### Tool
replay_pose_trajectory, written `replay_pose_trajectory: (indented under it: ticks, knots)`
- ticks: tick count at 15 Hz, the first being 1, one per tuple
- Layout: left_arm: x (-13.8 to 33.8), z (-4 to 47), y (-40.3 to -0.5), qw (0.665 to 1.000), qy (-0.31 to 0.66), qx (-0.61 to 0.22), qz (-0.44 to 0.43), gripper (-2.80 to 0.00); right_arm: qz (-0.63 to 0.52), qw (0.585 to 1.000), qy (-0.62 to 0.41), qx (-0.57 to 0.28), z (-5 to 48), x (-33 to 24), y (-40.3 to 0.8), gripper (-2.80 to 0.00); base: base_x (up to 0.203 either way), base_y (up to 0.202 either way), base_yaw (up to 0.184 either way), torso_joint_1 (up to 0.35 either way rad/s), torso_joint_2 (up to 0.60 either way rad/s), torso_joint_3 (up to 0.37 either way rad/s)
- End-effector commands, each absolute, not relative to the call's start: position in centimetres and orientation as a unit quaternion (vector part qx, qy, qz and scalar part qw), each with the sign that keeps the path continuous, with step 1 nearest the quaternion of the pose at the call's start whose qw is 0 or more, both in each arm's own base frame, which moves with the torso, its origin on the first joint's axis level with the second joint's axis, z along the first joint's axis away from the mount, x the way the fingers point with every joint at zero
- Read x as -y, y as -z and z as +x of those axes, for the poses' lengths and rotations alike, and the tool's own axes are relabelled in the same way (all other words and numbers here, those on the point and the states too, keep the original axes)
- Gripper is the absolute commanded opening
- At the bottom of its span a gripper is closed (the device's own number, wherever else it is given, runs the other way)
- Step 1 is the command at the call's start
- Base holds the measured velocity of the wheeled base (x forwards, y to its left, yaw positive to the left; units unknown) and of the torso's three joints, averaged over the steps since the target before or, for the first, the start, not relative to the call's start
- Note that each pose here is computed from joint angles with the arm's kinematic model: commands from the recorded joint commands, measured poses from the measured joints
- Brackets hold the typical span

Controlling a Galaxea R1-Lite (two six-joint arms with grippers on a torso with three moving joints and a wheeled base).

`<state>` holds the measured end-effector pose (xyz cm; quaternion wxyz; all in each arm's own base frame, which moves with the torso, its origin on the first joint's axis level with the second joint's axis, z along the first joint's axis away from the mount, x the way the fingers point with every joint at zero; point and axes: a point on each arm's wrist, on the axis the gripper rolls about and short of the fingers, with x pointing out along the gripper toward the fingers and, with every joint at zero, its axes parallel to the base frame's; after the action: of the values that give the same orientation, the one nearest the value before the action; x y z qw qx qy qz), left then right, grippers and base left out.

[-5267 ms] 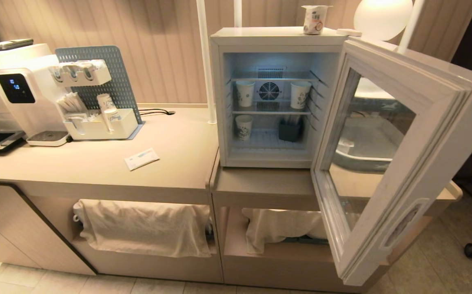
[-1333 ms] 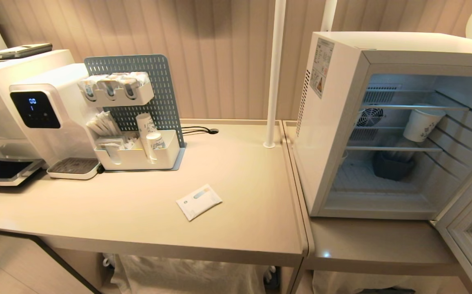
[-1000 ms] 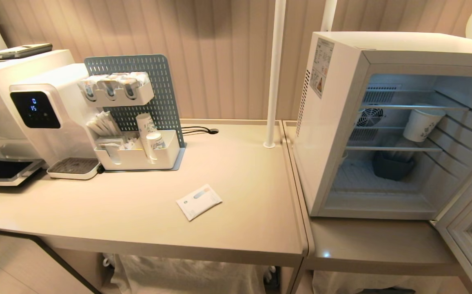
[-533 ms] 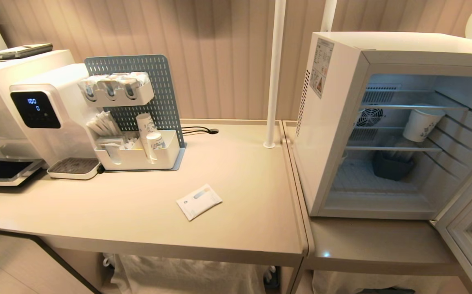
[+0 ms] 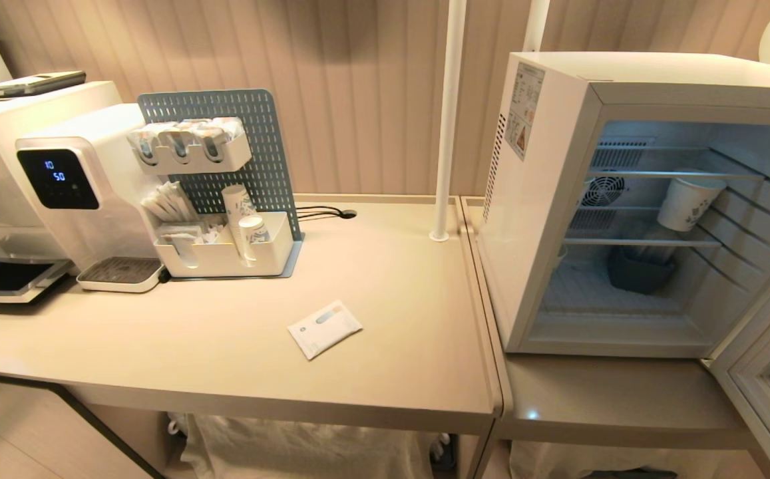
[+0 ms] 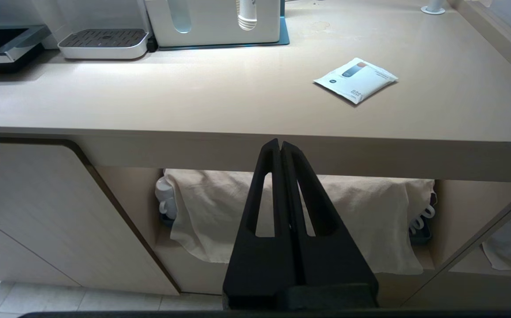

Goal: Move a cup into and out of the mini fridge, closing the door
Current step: Put the yoghurt in the freezer

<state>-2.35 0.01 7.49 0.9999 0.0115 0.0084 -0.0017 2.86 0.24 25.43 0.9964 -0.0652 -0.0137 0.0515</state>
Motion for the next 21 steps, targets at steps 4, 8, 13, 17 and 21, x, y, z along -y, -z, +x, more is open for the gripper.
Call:
replay_pose_trajectory:
  ticks: [4,8,13,17,21]
  knots:
    - [0.0,-2.4,-7.5,1.000,0.002,-0.008,0.012,-2.80,-0.064,0.996,-0.052,-0.026,14.5,-0.4,-31.7,-2.80,0.000,0.000,0.000,0.000,0.00,0.000]
    - [0.0,-2.4,-7.5,1.000,0.002,-0.008,0.012,-2.80,-0.062,0.996,0.069,-0.003,21.7,-0.4,-36.0,-2.80,0.000,0.000,0.000,0.000,0.00,0.000]
    - [0.0,-2.4,-7.5,1.000,0.002,-0.008,0.012,-2.80,-0.027,0.987,0.161,0.002,25.4,-0.5,-37.5,0.00,0.000,0.000,0.000,0.000,0.00,0.000]
    - [0.0,-2.4,-7.5,1.000,0.002,-0.008,0.012,-2.80,-0.011,0.976,0.218,-0.007,27.3,-0.4,-37.2,0.00,0.000,0.000,0.000,0.000,0.00,0.000]
    - [0.0,-2.4,-7.5,1.000,0.002,-0.008,0.012,-2.80,-0.006,0.974,0.225,0.002,27.4,-0.4,-37.6,0.00,0.000,0.000,0.000,0.000,0.00,0.000]
